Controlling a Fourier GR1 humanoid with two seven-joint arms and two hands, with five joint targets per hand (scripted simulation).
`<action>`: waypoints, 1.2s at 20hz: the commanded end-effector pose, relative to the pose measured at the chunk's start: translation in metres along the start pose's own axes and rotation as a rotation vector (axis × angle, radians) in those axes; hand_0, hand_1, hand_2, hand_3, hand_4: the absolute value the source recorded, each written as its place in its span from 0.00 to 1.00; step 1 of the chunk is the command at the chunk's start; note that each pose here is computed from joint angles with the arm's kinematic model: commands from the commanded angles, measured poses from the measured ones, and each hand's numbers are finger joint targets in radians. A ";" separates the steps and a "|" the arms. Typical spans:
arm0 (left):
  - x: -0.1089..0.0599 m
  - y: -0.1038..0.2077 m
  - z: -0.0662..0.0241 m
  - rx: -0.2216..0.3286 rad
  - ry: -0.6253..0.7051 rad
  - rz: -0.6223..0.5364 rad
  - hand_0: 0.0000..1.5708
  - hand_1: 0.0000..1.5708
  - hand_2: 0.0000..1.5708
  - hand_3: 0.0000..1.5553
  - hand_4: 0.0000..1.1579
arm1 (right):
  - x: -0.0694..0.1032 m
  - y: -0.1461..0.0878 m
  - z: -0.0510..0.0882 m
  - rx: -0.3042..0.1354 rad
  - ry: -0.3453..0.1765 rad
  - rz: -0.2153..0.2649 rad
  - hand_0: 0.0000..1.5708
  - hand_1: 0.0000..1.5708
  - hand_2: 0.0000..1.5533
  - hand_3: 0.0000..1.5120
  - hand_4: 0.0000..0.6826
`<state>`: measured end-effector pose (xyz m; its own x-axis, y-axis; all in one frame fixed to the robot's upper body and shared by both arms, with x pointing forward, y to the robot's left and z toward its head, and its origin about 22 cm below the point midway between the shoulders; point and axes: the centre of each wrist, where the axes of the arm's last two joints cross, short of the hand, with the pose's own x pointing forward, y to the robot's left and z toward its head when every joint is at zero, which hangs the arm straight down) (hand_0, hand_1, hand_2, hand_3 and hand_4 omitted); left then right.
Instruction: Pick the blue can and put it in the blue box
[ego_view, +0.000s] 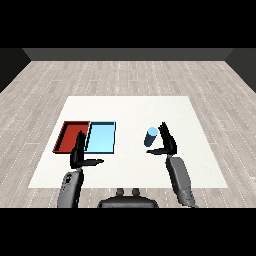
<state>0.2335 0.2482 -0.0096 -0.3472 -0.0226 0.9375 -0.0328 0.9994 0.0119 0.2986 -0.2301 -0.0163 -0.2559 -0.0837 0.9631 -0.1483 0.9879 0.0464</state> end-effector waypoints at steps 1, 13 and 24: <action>0.004 -0.012 -0.0103 -0.003 0.003 0.005 0.00 0.00 0.00 0.00 0.00 | 0.005 -0.002 0.013 -0.024 0.023 0.022 0.00 0.00 0.00 0.00 0.00; -0.004 0.005 0.0098 0.026 -0.008 -0.031 0.00 0.00 0.00 0.00 0.00 | -0.024 0.001 -0.009 -0.065 0.099 -0.008 0.00 0.00 0.00 0.00 0.00; 0.004 0.007 -0.0105 0.011 -0.003 -0.048 0.00 0.00 0.00 0.00 0.00 | -0.037 -0.011 -0.037 -0.106 0.178 -0.026 0.00 0.00 0.00 0.00 0.00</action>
<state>0.2360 0.2521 -0.0059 -0.3425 -0.0445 0.9385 -0.0512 0.9983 0.0287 0.3331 -0.2349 -0.0491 -0.1083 -0.0932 0.9897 -0.0623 0.9943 0.0868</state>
